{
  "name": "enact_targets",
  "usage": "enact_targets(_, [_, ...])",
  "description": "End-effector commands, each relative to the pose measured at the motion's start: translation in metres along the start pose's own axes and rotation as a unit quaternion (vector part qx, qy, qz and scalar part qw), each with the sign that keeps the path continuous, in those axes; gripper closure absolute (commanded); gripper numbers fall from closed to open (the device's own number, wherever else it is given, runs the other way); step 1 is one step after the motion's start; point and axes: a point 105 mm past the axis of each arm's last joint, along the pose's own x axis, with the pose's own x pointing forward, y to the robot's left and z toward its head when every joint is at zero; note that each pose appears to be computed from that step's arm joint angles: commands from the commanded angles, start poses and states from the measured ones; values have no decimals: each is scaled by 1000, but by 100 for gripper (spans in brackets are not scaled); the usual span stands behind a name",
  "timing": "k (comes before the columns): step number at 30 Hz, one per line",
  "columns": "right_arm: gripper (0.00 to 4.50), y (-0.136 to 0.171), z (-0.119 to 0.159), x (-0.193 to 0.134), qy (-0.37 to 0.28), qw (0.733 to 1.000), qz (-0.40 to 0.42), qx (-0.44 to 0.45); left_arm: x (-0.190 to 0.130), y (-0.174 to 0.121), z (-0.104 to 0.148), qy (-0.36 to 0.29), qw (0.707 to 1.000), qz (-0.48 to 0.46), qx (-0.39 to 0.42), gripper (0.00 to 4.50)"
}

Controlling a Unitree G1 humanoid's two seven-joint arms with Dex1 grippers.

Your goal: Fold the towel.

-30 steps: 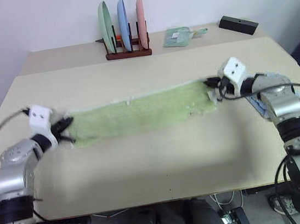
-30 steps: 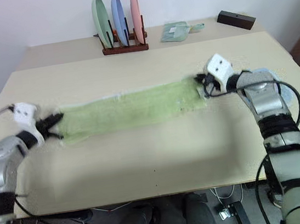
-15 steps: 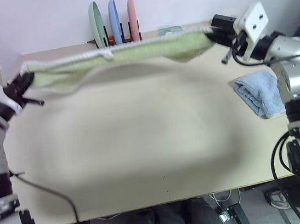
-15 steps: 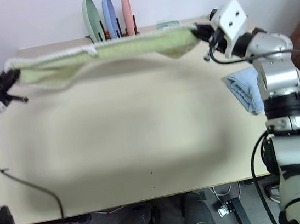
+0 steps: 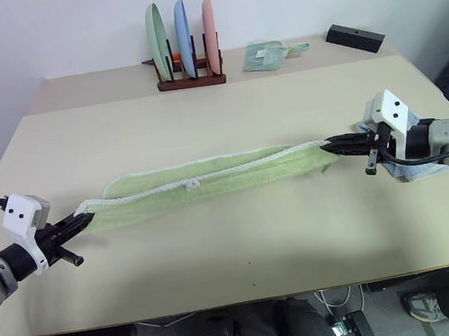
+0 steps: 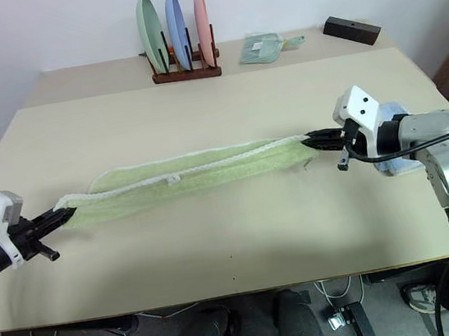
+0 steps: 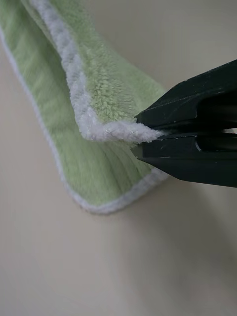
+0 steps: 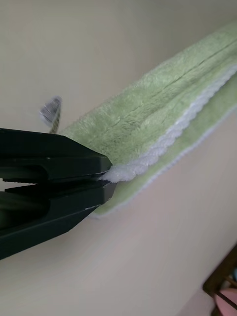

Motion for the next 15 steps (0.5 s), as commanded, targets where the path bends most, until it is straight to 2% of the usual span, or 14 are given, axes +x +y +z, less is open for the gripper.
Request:
enact_targets(1, [447,-16,-4,7,13,999,-39,-22,8,18,-2,15,999,41,23,450])
enact_targets(5, [447,-29,-27,25,46,996,-69,-26,32,30,-4,18,997,61,35,450])
enact_targets(15, [447,-42,-51,40,72,991,-114,-10,77,42,10,-8,996,82,38,450])
